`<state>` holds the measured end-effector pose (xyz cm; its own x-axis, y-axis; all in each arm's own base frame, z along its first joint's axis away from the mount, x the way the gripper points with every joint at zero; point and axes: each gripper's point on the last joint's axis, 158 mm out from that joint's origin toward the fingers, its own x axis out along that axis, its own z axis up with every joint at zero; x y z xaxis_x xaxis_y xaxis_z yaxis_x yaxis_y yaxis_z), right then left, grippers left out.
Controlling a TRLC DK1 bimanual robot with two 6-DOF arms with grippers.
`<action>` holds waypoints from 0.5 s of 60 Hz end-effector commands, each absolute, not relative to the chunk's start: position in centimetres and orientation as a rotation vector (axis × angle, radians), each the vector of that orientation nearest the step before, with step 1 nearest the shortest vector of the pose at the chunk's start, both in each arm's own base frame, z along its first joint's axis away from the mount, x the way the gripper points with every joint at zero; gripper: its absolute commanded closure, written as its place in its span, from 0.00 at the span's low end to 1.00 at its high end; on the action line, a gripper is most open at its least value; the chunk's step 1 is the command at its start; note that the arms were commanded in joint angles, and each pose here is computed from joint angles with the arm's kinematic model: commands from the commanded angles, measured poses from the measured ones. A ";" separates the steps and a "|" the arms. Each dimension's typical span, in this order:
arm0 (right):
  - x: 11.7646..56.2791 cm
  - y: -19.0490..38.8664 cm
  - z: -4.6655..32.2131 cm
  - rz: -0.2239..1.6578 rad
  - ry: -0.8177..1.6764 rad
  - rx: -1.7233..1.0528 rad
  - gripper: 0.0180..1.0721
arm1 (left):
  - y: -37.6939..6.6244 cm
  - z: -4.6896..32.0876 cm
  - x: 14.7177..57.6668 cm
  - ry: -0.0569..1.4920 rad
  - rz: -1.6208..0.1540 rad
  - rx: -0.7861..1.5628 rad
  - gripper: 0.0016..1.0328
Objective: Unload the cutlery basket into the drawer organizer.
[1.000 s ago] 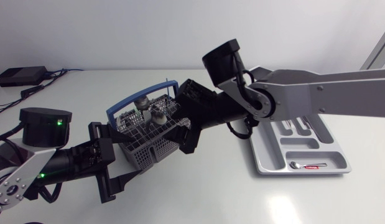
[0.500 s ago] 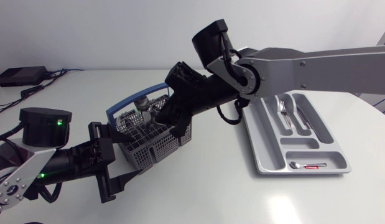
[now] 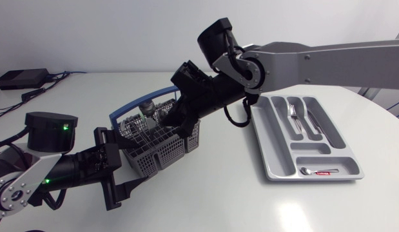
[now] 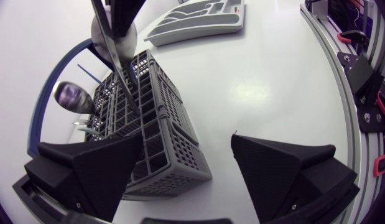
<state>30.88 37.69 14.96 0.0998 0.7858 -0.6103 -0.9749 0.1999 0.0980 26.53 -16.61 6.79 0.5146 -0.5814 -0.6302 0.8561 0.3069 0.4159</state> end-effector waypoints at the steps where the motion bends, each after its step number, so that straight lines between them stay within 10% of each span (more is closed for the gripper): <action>1: 31.0 37.7 15.9 1.333 0.630 -0.347 0.95 | -16.8 5.8 26.3 0.432 -0.994 0.786 0.05; 30: 29.6 37.9 20.8 1.337 0.589 -0.318 0.95 | -17.1 5.4 26.5 0.444 -0.986 0.799 0.05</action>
